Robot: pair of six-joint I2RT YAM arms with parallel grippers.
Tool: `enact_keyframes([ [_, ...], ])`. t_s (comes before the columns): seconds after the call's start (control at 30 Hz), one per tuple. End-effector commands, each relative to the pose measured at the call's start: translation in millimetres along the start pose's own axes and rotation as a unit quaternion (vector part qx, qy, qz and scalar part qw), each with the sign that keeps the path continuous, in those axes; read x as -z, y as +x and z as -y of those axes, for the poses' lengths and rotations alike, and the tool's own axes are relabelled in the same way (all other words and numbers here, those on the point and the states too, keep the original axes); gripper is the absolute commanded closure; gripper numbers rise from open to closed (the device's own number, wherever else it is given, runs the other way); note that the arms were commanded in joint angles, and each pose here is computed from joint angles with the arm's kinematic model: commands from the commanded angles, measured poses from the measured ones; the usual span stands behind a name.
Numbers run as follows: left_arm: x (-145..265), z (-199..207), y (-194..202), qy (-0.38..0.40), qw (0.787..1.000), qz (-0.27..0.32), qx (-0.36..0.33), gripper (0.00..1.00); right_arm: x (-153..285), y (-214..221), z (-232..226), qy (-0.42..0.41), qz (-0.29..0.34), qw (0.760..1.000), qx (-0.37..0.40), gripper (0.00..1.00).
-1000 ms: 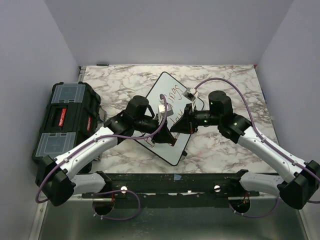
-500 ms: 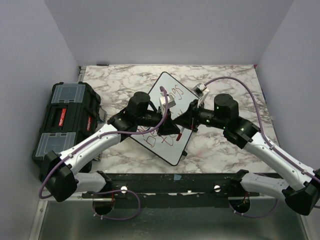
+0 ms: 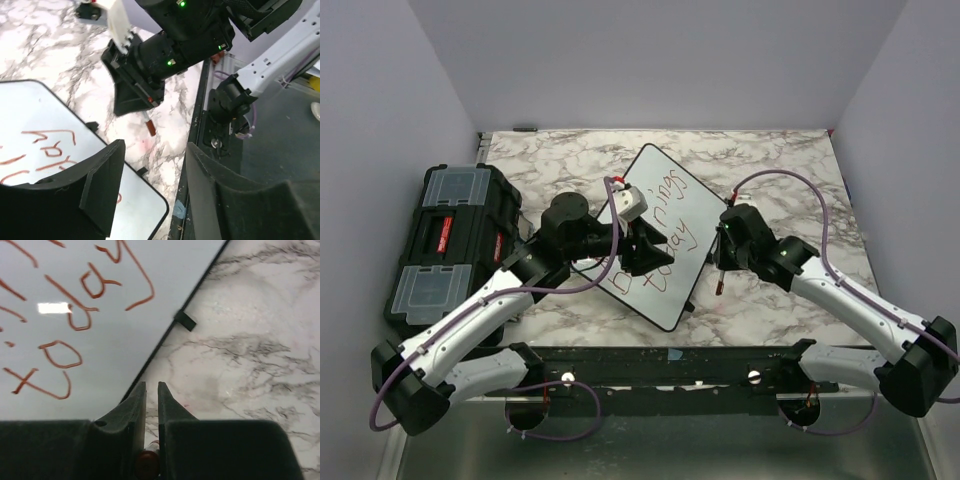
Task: Write a sentence on the whiteboard
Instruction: Place the whiteboard marker at the center of the board.
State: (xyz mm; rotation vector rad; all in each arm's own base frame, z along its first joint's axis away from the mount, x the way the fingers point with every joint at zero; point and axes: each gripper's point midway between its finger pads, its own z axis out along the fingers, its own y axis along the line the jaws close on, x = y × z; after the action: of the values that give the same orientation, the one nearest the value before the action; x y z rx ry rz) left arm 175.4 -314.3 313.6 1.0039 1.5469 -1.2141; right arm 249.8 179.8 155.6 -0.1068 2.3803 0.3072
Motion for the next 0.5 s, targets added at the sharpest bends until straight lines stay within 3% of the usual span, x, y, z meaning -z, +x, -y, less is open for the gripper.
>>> enact_keyframes([
  [0.0, 17.8, -14.7, 20.1, -0.075, 0.997, -0.016, 0.02, 0.44, -11.1, 21.2, 54.5, 0.126, -0.016, 0.992, -0.021, 0.99],
  [0.27, 74.2, -33.4, 38.9, -0.226, 0.973, -0.023, 0.049, 0.41, -35.8, 35.2, 86.1, 0.202, -0.036, 0.978, -0.05, 0.99],
  [0.47, 119.9, -34.3, 49.9, -0.307, 0.949, -0.019, 0.065, 0.29, -52.9, 44.4, 102.9, 0.239, -0.055, 0.968, -0.055, 0.97],
])
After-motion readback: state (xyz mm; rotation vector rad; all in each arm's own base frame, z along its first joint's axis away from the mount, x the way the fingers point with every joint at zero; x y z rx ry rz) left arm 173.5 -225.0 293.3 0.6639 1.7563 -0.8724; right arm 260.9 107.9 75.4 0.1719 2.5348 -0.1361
